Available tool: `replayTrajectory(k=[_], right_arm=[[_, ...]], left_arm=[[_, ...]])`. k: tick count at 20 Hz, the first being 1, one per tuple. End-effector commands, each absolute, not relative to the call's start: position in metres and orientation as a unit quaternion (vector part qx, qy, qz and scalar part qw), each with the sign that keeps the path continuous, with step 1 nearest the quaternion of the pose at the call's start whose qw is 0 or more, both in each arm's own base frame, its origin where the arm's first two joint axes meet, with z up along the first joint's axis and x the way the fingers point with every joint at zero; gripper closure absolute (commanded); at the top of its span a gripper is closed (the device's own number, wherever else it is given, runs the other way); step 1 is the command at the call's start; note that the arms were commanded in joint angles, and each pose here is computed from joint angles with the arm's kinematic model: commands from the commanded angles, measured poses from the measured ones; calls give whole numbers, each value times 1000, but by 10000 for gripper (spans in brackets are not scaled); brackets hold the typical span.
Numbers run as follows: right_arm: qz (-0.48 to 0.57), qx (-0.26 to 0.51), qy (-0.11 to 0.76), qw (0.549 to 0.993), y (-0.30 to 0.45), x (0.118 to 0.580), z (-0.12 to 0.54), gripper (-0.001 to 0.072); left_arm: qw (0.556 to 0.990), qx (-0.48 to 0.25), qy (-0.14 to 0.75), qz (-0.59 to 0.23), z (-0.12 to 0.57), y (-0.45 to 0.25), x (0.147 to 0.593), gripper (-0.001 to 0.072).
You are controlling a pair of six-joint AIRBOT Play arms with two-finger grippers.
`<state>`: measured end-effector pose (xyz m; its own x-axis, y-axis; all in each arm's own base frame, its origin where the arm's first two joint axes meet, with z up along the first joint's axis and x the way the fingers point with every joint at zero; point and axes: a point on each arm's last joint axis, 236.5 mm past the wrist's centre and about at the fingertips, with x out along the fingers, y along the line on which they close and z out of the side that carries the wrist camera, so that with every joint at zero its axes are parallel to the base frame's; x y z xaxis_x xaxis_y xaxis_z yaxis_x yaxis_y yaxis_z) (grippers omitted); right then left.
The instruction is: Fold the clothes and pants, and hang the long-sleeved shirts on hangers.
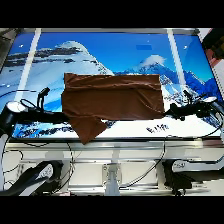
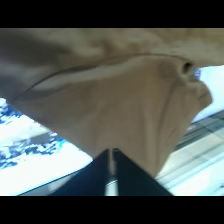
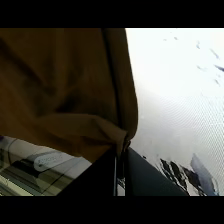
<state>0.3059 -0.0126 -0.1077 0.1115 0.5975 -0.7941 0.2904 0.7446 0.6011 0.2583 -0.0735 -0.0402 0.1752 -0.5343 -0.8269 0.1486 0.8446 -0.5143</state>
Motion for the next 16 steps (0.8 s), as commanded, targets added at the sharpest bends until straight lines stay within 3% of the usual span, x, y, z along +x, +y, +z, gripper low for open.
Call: replayTrajectory(k=[1,2,10,16], right_arm=[[115,339,656,664,-13,306,-107,699],[115,339,656,664,-13,306,-107,699],[115,339,656,665,-13,306,-107,699],[114,339,655,665,-13,307,-107,699]], left_arm=[[750,-153,608,-212,-53,-64,245,341],[745,-156,613,-211,-57,-65,242,259],[724,-170,637,-203,-89,-66,226,267],[741,-211,605,-200,-91,-75,251,268]])
